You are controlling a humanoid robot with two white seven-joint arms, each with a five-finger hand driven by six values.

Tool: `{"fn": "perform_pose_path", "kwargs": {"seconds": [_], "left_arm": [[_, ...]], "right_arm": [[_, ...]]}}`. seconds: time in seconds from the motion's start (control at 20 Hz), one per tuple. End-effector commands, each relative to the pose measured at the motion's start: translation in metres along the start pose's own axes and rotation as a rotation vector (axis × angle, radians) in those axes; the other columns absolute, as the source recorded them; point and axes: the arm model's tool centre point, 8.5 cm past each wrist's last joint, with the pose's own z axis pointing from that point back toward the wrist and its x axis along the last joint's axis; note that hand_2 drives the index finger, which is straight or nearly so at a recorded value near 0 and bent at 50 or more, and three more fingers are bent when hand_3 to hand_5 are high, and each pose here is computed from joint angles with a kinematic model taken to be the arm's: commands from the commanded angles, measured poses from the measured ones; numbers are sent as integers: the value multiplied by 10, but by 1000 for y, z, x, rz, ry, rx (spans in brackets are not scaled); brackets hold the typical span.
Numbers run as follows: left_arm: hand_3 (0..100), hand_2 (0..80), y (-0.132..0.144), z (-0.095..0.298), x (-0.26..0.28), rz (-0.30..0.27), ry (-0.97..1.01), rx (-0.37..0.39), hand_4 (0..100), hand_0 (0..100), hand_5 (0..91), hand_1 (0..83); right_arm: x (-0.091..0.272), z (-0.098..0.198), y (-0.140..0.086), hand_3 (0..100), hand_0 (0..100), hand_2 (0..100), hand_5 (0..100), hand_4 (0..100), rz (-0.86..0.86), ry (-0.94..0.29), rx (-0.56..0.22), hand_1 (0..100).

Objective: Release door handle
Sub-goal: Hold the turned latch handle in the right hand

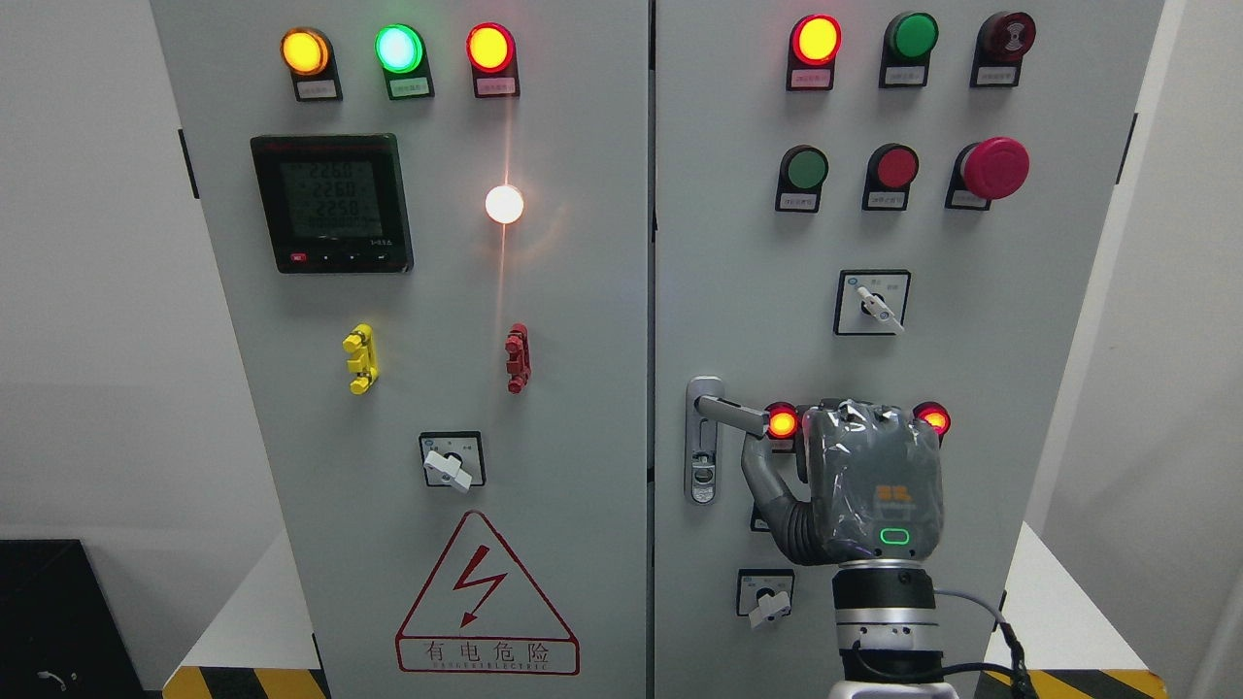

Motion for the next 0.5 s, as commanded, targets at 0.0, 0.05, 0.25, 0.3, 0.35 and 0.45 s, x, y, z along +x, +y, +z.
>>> {"fn": "perform_pose_path", "kwargs": {"seconds": [0.0, 0.05, 0.25, 0.3, 0.35, 0.45], "left_arm": [[0, 0, 0, 0, 0, 0, -1, -1, 0, 120, 0, 556], [0, 0, 0, 0, 0, 0, -1, -1, 0, 120, 0, 556], [0, 0, 0, 0, 0, 0, -1, -1, 0, 120, 0, 556], [0, 0, 0, 0, 0, 0, 0, -1, 0, 120, 0, 556], [0, 0, 0, 0, 0, 0, -1, -1, 0, 120, 0, 556], [0, 0, 0, 0, 0, 0, -1, -1, 0, 120, 0, 556]], "right_arm": [[-1, 7, 1, 1000, 567, 953, 1000, 1000, -4, 1, 7, 350], [-2, 11, 2, 1000, 574, 949, 1000, 1000, -6, 2, 15, 338], [-5, 28, 5, 1000, 585, 914, 1000, 1000, -11, -5, 37, 302], [-6, 32, 4, 1000, 582, 890, 1000, 999, -13, -4, 38, 295], [-7, 36, 4, 1000, 578, 872, 1000, 994, -14, -3, 41, 293], [-6, 42, 3, 1000, 575, 831, 996, 971, -19, -28, 35, 284]]}}
